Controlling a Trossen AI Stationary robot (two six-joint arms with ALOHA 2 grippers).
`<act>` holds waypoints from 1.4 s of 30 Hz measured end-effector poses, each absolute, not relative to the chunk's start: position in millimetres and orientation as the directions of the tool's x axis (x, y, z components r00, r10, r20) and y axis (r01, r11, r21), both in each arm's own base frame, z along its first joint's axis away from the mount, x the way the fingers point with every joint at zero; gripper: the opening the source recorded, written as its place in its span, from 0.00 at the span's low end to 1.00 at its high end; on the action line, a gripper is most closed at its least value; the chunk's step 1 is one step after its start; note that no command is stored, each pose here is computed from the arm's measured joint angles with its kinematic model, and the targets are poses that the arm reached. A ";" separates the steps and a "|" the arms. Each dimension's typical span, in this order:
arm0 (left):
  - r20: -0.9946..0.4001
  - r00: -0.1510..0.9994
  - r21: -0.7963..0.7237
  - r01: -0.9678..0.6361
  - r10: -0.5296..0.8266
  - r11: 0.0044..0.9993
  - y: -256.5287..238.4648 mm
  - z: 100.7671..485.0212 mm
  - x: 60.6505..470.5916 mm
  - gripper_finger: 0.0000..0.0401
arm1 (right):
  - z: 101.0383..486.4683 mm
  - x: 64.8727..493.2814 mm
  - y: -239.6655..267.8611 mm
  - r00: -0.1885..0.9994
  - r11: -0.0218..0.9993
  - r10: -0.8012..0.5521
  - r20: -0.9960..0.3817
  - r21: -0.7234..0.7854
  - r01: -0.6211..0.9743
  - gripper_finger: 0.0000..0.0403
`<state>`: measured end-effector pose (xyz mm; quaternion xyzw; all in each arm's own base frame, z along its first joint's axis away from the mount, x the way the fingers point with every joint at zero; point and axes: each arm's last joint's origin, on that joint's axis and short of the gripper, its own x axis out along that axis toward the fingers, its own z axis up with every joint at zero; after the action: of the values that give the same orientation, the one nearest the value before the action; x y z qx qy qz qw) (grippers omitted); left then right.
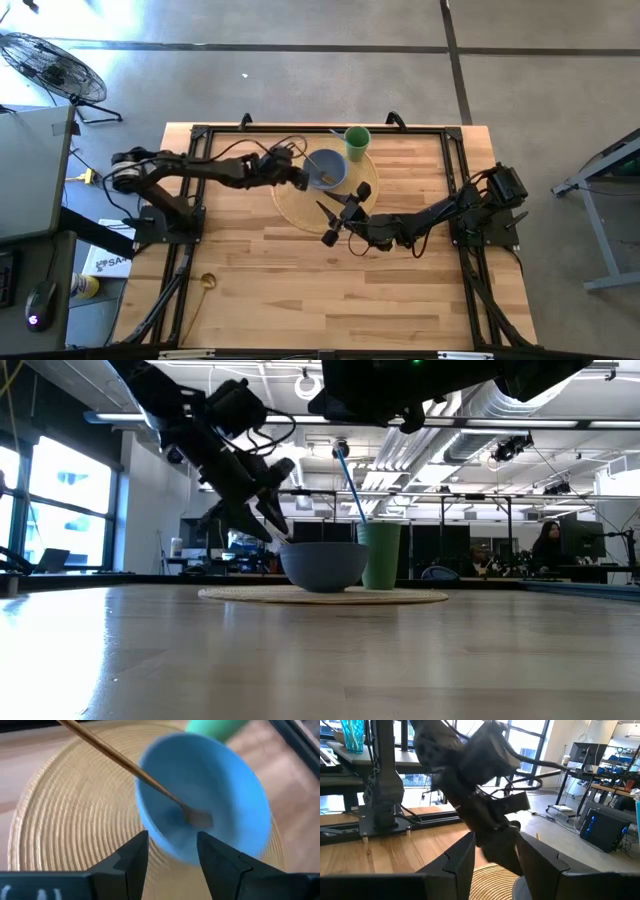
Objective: Pick & Place Utensil
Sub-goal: Put the gold spoon into the blue bowl on the brown mat
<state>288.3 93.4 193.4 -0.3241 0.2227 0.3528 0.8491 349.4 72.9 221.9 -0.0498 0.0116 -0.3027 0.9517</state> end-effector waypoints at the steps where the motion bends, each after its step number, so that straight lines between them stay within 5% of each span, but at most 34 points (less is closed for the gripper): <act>1: -0.615 0.653 -0.380 -0.737 0.443 0.558 87.4 195.7 287.1 0.41 | 221.8 349.4 72.9 0.817 0.812 -0.577 0.007 -0.104 0.575 0.35; 12: -0.709 0.648 -0.245 -0.595 0.277 0.766 -12.9 229.4 246.5 0.41 | 221.9 349.7 73.6 0.829 0.821 -0.560 0.008 -0.130 0.556 0.35; 19: -0.850 0.514 -0.319 -0.323 -0.118 0.891 -85.8 228.3 204.4 0.41 | 221.3 349.7 73.7 0.830 0.823 -0.557 0.004 -0.131 0.553 0.35; 31: -0.874 0.066 -0.445 -0.507 -0.481 0.739 -167.0 212.5 150.5 0.41 | 220.5 350.2 70.8 0.823 0.816 -0.568 -0.002 -0.139 0.562 0.35; 37: -0.891 -0.123 -0.247 -0.677 -0.438 0.693 -184.1 194.5 134.9 0.41 | 219.5 350.8 68.6 0.822 0.814 -0.570 -0.009 -0.149 0.562 0.35; 42: -0.903 -0.172 -0.173 -0.694 -0.394 0.699 -190.9 176.4 140.2 0.41 | 219.3 351.5 66.1 0.825 0.818 -0.564 -0.012 -0.146 0.557 0.35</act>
<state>140.2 -190.9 176.4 -0.3614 0.7525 0.1408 0.5322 351.5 66.1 219.3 -0.0681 0.0271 -0.2942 0.9529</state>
